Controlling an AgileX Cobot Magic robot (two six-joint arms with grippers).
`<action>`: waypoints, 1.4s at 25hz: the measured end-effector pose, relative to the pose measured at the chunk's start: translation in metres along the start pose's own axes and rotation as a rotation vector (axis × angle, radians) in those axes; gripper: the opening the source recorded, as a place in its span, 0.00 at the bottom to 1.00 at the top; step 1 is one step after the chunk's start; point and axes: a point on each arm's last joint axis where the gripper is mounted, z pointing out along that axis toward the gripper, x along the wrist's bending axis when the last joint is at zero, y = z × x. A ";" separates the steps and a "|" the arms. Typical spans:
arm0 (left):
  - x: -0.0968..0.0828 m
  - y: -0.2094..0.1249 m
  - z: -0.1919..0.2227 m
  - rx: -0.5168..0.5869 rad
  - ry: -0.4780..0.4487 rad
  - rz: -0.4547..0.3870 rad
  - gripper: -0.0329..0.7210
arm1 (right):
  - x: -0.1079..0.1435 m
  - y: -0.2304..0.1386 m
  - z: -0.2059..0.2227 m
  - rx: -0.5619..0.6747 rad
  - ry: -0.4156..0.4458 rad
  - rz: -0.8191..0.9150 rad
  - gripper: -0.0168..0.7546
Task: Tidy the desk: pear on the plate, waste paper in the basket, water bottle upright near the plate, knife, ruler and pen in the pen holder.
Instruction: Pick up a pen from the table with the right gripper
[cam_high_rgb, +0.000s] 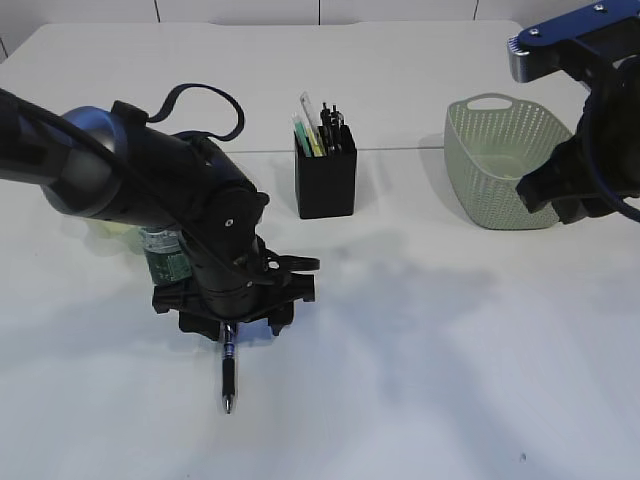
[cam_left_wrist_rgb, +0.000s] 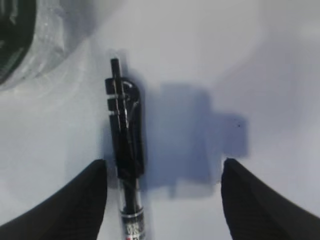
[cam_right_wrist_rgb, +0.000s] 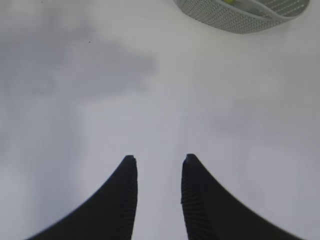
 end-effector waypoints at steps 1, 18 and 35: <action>0.001 0.001 0.001 0.000 0.002 -0.004 0.71 | 0.000 0.000 0.000 0.000 -0.001 -0.001 0.32; 0.000 0.002 0.006 -0.009 -0.013 -0.003 0.69 | 0.000 0.000 0.000 -0.001 -0.003 -0.002 0.32; 0.003 0.002 0.006 -0.003 0.011 0.007 0.18 | 0.000 0.000 0.000 -0.001 -0.004 -0.002 0.32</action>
